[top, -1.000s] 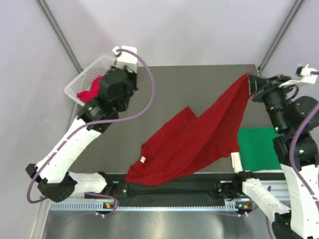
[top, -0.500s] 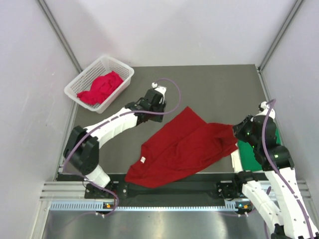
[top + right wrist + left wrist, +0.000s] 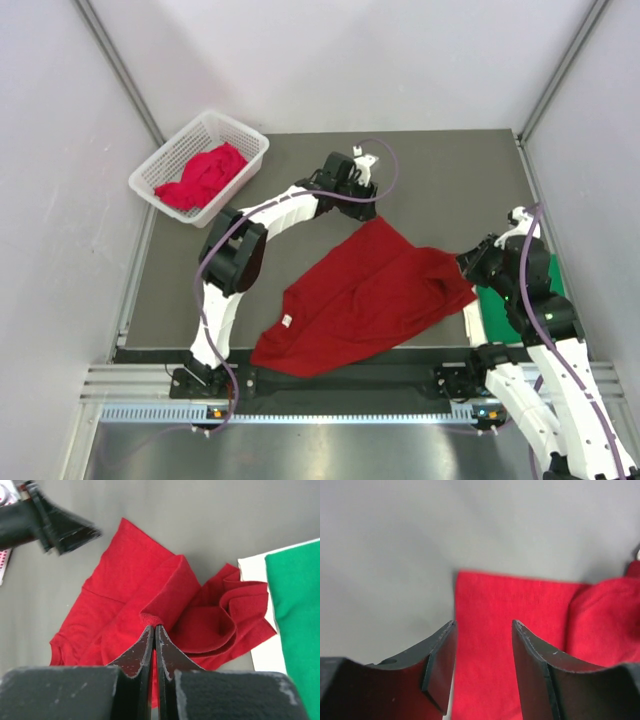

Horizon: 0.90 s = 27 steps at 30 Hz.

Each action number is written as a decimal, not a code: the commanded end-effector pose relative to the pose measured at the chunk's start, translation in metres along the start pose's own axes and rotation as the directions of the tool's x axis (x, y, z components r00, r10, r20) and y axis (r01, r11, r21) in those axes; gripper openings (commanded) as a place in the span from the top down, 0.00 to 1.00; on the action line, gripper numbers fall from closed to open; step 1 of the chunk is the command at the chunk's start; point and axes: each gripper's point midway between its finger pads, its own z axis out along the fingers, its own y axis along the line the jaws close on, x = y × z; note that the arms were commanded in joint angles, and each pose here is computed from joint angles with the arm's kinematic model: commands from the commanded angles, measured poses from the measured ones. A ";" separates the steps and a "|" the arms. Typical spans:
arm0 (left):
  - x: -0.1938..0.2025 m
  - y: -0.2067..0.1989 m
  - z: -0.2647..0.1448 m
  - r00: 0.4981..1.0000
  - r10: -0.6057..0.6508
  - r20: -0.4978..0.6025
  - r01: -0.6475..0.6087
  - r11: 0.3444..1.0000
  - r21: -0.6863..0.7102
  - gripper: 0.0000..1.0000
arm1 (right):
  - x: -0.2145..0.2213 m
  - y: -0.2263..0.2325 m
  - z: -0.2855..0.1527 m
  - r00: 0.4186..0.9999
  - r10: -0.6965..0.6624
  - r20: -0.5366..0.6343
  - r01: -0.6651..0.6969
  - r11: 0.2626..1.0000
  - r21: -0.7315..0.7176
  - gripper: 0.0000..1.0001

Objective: Fold and stack the t-shirts
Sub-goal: Flatten the tshirt out

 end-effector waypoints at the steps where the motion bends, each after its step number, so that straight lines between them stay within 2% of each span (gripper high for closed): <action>1: -0.028 -0.003 0.012 0.996 0.023 0.082 -0.035 0.988 0.150 0.47 | -0.019 0.014 -0.002 0.997 -0.026 0.069 0.030 0.998 -0.064 1.00; 6: -0.022 0.000 0.032 0.997 0.016 0.074 -0.032 0.975 0.220 0.47 | -0.023 0.015 -0.001 0.996 -0.036 0.075 0.041 0.997 -0.066 1.00; 17: -0.006 0.004 0.062 0.999 -0.015 0.051 0.000 0.962 0.271 0.46 | -0.017 0.018 0.002 0.997 -0.042 0.061 0.048 0.995 -0.092 1.00; 27: 0.006 0.008 0.064 1.000 -0.024 0.019 0.018 0.966 0.257 0.55 | -0.019 0.019 0.001 0.997 -0.037 0.068 0.043 0.995 -0.095 1.00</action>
